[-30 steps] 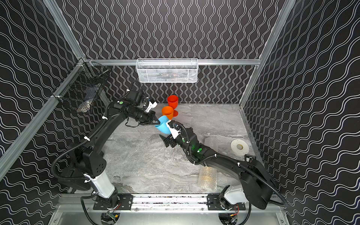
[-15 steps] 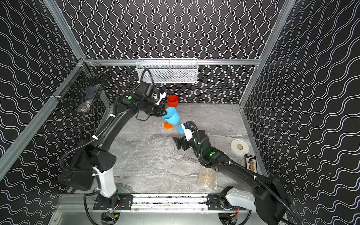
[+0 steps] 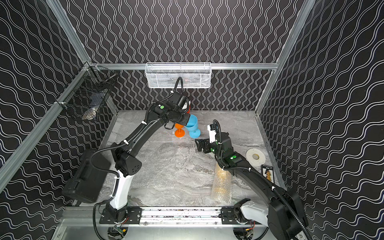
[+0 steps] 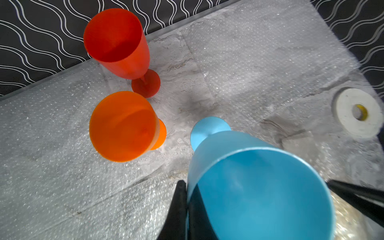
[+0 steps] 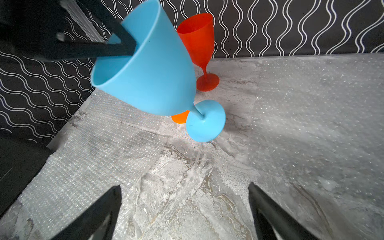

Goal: Unpack wine glasses from bubble wrap
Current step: Place the wine glass at the center of the board.

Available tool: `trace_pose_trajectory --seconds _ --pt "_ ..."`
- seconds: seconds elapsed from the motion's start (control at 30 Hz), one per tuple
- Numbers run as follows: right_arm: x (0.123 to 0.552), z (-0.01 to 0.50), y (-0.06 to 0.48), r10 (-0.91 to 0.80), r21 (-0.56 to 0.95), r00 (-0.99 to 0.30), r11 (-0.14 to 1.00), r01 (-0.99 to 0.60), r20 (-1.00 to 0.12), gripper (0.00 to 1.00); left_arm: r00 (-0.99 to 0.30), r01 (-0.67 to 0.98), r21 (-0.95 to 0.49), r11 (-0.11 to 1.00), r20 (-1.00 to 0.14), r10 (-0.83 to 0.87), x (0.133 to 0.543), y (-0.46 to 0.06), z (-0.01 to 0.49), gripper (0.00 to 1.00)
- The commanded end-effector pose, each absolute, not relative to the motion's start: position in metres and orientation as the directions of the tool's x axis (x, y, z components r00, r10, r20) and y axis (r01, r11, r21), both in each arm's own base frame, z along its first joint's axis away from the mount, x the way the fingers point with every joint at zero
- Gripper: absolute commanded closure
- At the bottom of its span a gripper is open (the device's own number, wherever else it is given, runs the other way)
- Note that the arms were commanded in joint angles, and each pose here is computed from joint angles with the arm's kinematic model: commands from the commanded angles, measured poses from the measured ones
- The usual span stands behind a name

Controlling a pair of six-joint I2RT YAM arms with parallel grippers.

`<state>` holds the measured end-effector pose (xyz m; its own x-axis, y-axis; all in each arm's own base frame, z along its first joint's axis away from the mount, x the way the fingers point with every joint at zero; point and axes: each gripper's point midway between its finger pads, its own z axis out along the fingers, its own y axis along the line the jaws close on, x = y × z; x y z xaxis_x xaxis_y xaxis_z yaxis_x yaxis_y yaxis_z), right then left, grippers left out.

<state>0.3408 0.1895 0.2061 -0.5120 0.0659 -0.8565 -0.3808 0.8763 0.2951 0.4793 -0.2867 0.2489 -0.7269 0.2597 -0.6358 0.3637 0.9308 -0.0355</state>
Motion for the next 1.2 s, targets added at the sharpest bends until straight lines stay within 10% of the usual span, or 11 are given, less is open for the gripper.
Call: trace_pose_trajectory --seconds 0.0,1.17 --pt "0.339 0.21 0.193 0.087 0.328 -0.524 0.861 -0.388 -0.847 0.04 -0.667 0.343 0.016 0.939 -0.699 0.256 0.506 -0.29 0.25 1.0" --pt "0.335 0.202 0.196 0.067 0.326 -0.534 0.852 -0.409 -0.843 0.04 -0.679 0.305 0.146 0.941 -0.66 0.322 0.547 -0.279 0.182 1.0"
